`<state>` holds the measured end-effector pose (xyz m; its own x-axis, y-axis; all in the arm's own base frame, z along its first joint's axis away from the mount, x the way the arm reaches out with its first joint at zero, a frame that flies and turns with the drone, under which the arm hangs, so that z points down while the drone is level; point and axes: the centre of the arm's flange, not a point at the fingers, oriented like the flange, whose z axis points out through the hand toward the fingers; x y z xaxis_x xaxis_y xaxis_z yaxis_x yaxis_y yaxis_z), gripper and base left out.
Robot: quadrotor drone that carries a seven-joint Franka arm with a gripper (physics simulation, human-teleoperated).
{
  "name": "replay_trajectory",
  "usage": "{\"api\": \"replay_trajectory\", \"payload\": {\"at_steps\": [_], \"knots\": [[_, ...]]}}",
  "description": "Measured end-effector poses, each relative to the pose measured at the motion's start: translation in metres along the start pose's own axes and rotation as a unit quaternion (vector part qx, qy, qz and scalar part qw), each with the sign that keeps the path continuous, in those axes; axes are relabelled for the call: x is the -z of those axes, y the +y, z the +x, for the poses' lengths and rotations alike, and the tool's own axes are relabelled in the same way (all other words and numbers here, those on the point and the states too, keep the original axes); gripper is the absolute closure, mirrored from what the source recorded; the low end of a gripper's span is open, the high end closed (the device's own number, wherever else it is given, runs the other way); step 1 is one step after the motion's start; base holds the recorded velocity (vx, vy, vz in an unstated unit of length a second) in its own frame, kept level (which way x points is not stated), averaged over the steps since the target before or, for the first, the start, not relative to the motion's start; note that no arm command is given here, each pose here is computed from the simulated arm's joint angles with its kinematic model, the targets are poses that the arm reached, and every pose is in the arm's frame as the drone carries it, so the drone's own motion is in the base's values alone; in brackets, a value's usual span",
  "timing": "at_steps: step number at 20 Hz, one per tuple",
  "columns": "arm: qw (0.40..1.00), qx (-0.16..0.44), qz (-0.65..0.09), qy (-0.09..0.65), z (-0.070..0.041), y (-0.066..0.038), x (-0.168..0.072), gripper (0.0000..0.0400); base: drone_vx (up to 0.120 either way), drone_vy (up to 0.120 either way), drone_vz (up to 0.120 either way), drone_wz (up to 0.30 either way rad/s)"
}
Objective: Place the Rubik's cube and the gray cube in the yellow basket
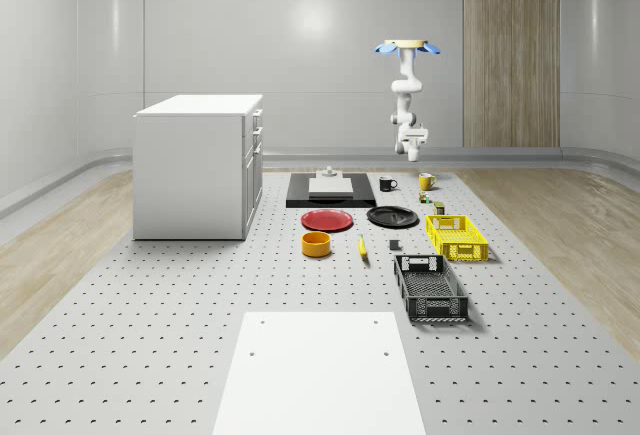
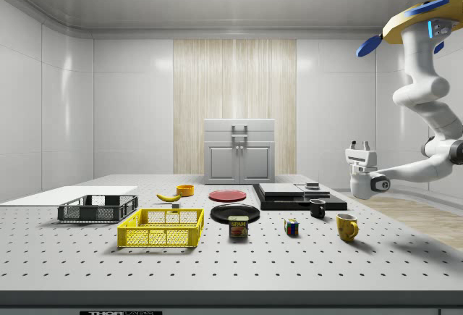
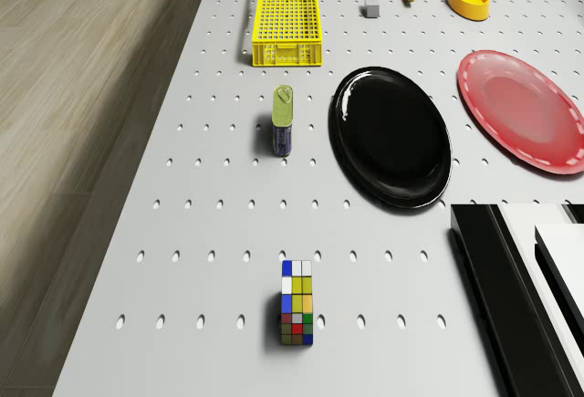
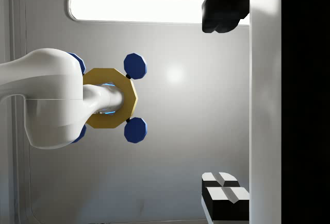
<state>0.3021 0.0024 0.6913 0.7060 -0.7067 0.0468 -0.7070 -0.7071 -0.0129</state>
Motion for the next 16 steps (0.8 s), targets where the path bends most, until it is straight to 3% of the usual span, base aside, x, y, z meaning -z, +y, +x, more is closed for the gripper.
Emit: {"api": "replay_trajectory", "payload": {"at_steps": [12, 16], "knots": [[0.997, 0.001, -0.053, 0.059, -0.012, -0.010, -0.001, 0.0000, 0.120, 0.000, 0.000, 0.000], [0.986, 0.003, -0.113, 0.121, -0.024, -0.022, -0.006, 0.0000, 0.120, 0.000, -0.120, 0.000]]}}
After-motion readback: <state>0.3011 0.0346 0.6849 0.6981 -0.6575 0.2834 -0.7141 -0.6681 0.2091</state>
